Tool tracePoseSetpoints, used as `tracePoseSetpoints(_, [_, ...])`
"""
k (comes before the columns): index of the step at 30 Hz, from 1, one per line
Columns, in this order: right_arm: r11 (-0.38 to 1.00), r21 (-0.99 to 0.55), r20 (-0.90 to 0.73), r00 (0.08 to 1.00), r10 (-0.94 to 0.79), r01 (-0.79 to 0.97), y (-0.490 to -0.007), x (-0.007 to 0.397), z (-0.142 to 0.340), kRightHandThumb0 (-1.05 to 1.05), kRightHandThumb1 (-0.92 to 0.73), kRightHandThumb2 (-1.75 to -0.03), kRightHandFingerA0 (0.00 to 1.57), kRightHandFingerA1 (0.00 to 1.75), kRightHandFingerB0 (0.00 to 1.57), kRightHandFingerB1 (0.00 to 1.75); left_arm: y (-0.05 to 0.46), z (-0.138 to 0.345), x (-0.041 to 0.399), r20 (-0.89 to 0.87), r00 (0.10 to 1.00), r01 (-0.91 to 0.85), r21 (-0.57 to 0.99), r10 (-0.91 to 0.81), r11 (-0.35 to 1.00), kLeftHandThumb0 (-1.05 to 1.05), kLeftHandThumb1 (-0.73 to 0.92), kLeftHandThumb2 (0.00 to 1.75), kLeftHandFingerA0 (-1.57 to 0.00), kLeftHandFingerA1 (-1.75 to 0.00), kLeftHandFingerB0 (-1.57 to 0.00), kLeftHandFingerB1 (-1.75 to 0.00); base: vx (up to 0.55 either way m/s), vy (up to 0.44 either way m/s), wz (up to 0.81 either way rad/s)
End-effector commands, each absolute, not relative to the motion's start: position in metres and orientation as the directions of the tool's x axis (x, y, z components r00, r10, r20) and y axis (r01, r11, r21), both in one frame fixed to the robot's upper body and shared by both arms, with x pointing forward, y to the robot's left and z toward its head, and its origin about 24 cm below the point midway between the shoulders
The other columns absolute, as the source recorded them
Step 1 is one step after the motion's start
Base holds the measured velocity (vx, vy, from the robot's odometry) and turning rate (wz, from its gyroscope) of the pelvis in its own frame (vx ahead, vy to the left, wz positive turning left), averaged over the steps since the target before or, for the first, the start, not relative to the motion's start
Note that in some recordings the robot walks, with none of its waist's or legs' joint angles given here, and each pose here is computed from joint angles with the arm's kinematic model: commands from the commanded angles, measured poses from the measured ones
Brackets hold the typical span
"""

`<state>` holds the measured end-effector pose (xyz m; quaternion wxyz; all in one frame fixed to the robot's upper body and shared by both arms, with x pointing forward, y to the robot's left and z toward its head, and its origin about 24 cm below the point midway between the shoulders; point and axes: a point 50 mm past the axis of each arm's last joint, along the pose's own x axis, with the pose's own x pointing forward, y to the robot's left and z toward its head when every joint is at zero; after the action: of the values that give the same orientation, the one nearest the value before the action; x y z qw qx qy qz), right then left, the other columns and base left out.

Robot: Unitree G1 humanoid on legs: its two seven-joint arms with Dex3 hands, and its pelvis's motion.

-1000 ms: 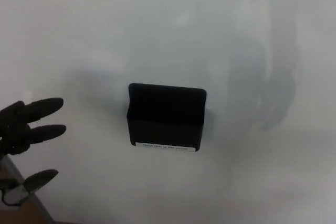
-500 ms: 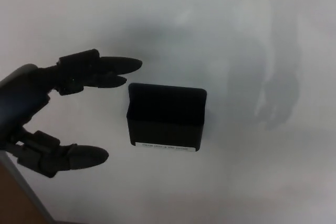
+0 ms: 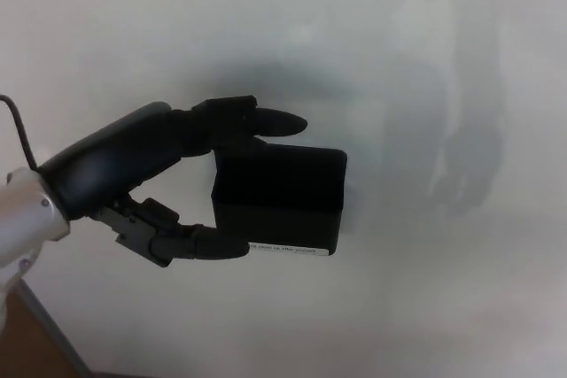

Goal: A magnetic marker holder is on the left hand side of the white board, the robot put the index and middle finger into the opening of the container and pull off the magnetic holder and hand it to a human on the left hand side.

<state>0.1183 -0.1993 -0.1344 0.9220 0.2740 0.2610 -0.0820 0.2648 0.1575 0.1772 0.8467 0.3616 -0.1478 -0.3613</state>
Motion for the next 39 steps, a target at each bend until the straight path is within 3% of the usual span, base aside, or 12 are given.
tracePoseSetpoints(1, [0.836, 0.461, -0.508, 0.861, -0.026, 0.297, -0.2083, 0.1185, -0.1320, -0.62, -0.79, -0.63, 0.51, 0.60, 0.44, 0.42, 0.1581, 0.1627, 0.2801, -0.083, 0.744, 0.495, 0.735, -0.663, 0.464, -0.80, 0.60, 0.59, -0.26, -0.35, -0.22, -0.29, 0.00, 0.000, 0.00])
tracePoseSetpoints(39, [0.844, 0.459, -0.502, 0.865, -0.013, 0.279, -0.2079, 0.1246, -0.1310, -0.63, -0.77, -0.62, 0.54, 0.61, 0.49, 0.44, 0.1576, 0.1621, 0.2899, -0.133, 0.753, 0.506, 0.743, -0.644, 0.438, -0.79, 0.60, 0.59, -0.22, -0.32, -0.21, -0.28, 0.00, 0.000, 0.00])
